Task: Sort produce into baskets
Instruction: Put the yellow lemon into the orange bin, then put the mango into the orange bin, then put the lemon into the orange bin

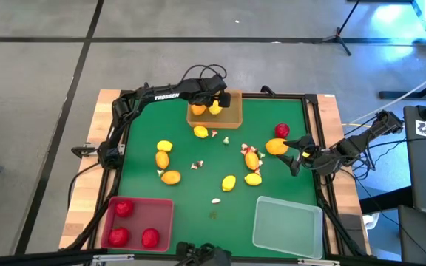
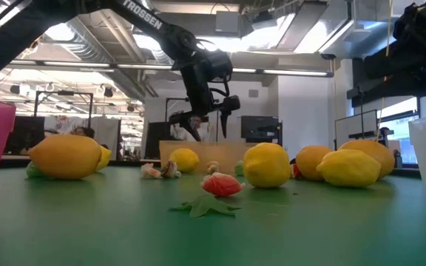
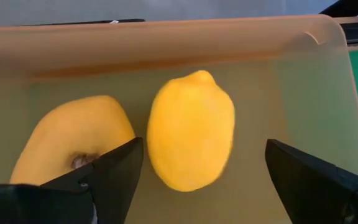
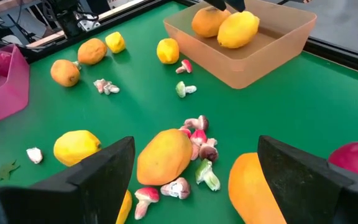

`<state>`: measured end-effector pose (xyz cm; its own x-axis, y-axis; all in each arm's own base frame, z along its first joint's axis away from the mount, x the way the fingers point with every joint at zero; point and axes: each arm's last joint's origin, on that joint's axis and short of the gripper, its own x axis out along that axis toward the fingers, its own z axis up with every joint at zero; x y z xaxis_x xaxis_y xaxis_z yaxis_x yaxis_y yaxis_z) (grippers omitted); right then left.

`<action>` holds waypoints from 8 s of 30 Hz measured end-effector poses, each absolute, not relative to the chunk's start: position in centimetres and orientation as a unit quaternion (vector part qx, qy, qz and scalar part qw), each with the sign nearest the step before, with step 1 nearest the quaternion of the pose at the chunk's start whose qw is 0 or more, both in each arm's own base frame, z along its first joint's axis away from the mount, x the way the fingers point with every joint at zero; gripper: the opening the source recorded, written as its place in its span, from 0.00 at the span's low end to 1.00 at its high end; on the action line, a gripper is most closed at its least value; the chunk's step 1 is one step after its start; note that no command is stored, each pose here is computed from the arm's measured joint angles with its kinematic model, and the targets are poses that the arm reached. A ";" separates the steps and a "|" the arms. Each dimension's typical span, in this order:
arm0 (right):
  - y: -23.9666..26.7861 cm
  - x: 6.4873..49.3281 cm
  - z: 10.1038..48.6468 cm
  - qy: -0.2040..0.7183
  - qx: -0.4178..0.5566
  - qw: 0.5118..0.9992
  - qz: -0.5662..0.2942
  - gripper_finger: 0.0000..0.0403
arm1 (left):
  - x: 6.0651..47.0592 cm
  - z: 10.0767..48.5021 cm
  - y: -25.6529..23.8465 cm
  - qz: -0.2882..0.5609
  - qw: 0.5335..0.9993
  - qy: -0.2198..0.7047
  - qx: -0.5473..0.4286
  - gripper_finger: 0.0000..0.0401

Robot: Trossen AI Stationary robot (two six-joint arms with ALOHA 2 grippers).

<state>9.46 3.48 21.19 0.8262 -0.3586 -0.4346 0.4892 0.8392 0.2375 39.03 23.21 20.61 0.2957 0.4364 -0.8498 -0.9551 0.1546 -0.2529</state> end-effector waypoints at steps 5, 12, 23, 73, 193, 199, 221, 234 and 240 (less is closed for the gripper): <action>3.5 9.5 21.2 0.190 0.172 0.940 -0.225 0.84 | 39.2 21.4 23.1 0.493 0.696 0.315 -0.415 0.82; 3.5 9.5 21.2 0.190 0.172 0.940 -0.225 0.84 | 39.8 27.0 20.4 0.421 0.773 0.337 -0.333 0.82; 3.5 9.5 21.2 0.190 0.172 0.940 -0.225 0.84 | 34.9 35.3 9.3 0.365 0.787 0.430 -0.249 0.82; 3.5 9.5 21.2 0.197 0.176 0.940 -0.216 0.84 | 21.2 16.1 -1.6 0.568 0.535 0.394 -0.485 0.82; 3.3 9.2 20.8 0.205 0.166 0.935 -0.236 0.84 | 44.3 20.2 21.7 0.479 0.788 0.198 -0.331 0.61; 3.3 9.2 20.8 0.205 0.166 0.935 -0.236 0.84 | 44.4 20.3 21.6 0.475 0.794 0.202 -0.321 0.61; 3.3 9.2 20.8 0.206 0.166 0.935 -0.235 0.84 | 44.0 20.7 22.3 0.472 0.797 0.202 -0.318 0.75; 3.3 9.2 20.8 0.208 0.165 0.936 -0.232 0.84 | 41.7 29.5 16.1 0.227 0.897 0.307 -0.221 0.75; 3.3 9.2 20.8 0.208 0.165 0.936 -0.232 0.84 | 37.2 33.9 11.3 0.210 0.878 0.382 -0.199 0.75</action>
<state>9.17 3.32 20.81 0.8053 -0.3655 -0.4668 0.5032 0.8378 0.2121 37.25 11.33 33.93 0.6204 0.2172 -0.7536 -0.5208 0.8326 -0.1887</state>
